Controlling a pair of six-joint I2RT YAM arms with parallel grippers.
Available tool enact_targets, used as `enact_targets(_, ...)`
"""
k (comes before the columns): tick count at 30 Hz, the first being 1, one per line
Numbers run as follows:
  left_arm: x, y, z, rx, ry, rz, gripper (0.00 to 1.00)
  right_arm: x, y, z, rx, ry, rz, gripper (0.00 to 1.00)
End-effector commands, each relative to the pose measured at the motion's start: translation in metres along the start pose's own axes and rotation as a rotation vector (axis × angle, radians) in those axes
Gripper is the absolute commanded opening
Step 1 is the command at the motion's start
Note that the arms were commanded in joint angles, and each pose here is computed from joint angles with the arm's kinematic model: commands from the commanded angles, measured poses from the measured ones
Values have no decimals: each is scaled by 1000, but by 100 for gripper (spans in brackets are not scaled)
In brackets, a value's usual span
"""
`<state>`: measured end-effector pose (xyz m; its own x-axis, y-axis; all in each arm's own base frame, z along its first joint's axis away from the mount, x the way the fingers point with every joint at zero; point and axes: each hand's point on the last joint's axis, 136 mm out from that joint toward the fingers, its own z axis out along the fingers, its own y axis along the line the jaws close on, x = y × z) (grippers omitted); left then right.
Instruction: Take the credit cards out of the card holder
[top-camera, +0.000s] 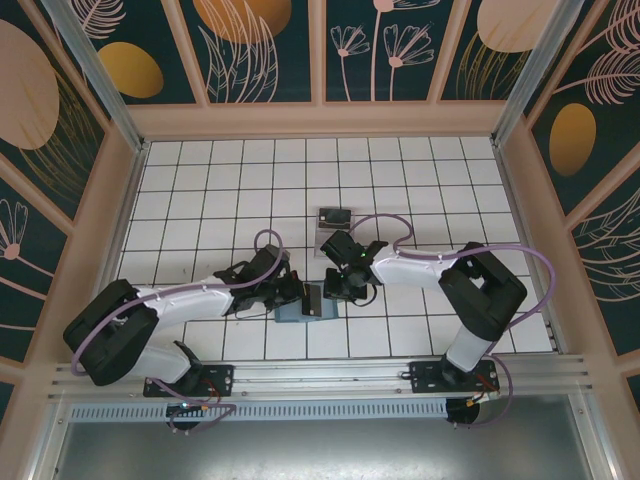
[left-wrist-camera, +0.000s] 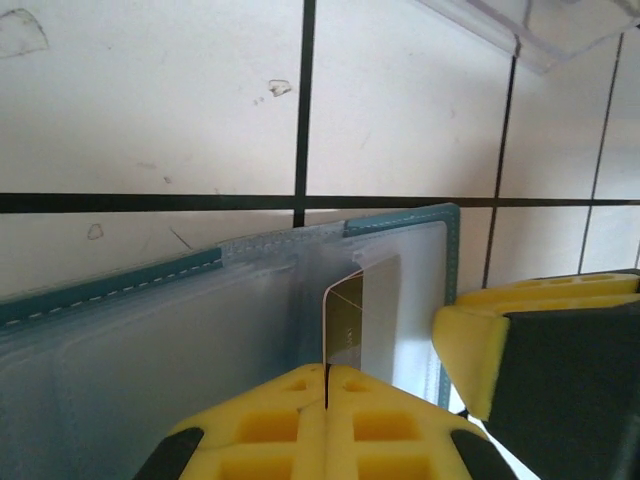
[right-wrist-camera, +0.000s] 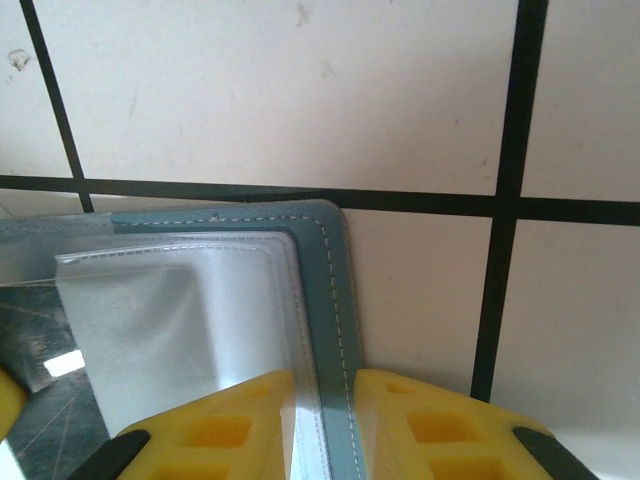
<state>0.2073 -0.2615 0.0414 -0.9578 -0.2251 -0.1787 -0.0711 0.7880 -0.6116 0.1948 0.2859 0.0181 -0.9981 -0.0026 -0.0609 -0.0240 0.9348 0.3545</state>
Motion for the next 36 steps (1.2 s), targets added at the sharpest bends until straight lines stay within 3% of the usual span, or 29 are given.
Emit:
enact_targets(1,5,4,-7,-8,22,10,4,10,-11,13,57,37,8,25)
enact_targets(20,-23,-25,-52,-48,-77,188,0,-2,3,-10,24,-16,3,27)
enact_targets(24,-34,-41,-57,-58,-87,354,0,-11,6,-24,-2,-55,1,28)
enact_targets(28,-37,-64,-56,-40,-34,609,0,-24,-1,-42,-15,-100,14,28)
enact_targets(36,-72,-71,-34,-242,69,1028,0,-48,-38,-83,-6,-207,81,28)
